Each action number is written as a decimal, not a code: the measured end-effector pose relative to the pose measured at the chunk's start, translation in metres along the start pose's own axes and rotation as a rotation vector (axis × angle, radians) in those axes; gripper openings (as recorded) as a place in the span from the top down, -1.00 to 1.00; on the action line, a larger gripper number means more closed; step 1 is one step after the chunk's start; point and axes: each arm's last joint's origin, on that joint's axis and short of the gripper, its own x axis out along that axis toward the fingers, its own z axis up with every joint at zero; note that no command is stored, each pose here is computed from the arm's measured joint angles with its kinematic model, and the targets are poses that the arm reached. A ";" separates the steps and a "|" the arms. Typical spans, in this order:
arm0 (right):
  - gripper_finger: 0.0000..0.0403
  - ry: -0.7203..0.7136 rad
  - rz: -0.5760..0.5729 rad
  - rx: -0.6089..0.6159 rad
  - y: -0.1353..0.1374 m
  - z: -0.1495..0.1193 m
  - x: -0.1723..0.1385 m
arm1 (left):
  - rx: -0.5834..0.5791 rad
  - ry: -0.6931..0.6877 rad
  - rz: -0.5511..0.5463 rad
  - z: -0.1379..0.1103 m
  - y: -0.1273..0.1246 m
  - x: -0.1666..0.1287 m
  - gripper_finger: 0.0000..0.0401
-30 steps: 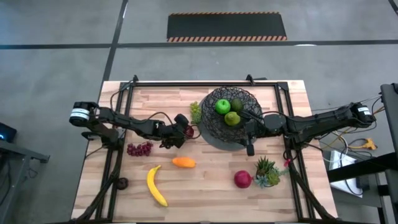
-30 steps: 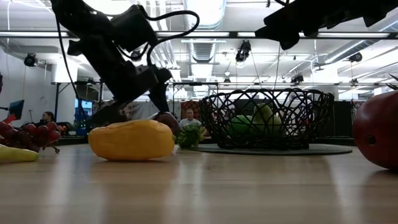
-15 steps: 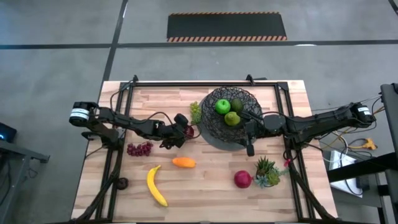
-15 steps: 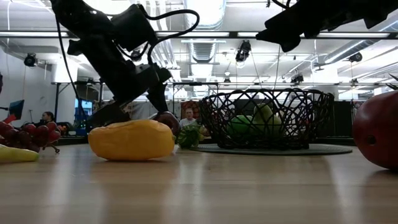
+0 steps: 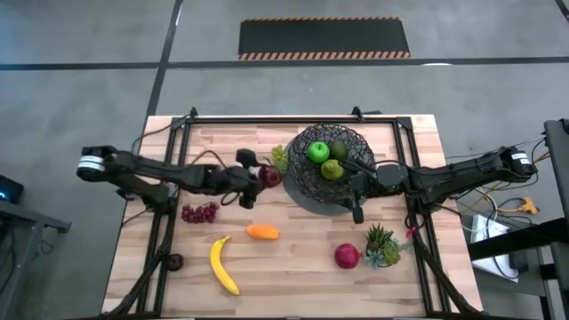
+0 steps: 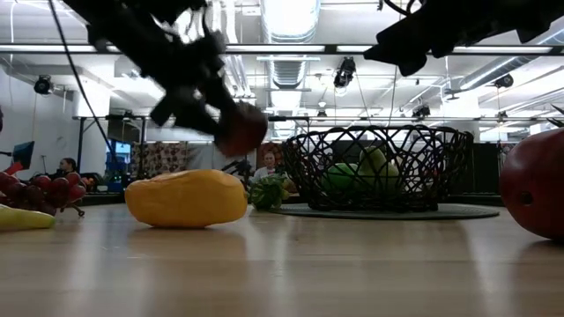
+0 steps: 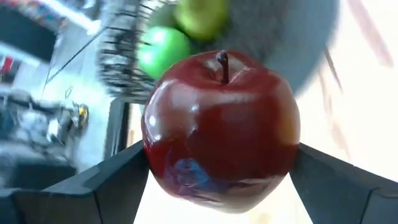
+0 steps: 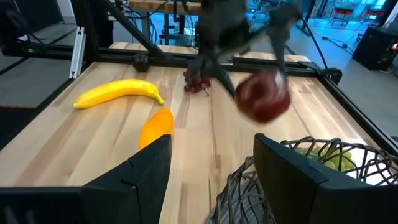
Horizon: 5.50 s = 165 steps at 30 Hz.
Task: Build produce basket
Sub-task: Put the red apple into the wire basket
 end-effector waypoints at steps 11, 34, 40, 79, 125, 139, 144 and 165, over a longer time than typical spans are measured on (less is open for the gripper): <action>-0.07 -0.125 -0.009 -0.035 0.000 0.004 -0.001 | -0.603 -0.308 -0.003 0.005 0.004 -0.035 -0.66; -0.07 -0.160 -0.011 -0.022 0.000 0.003 -0.001 | -0.660 -0.480 -0.025 -0.004 -0.021 -0.031 -0.66; -0.07 -0.160 -0.011 -0.022 0.000 0.003 -0.001 | -0.659 -0.480 -0.024 -0.004 -0.021 -0.031 -0.66; -0.07 -0.289 -0.073 -0.022 -0.001 0.020 0.066 | -0.627 -0.439 -0.061 0.009 -0.047 0.007 -0.66; 0.25 0.090 -0.072 -0.068 -0.009 0.052 0.133 | -0.435 -0.462 -0.015 0.018 -0.045 0.006 -0.66; 0.95 0.134 -0.134 -0.148 -0.011 0.054 0.137 | -0.465 -0.487 -0.017 0.020 -0.043 0.005 -0.66; 0.95 0.135 -0.134 -0.143 -0.011 0.053 0.137 | -0.465 -0.487 -0.017 0.021 -0.043 0.004 -0.66; 0.76 0.134 -0.129 -0.092 -0.010 0.053 0.137 | -0.463 -0.486 -0.024 0.019 -0.044 0.004 -0.66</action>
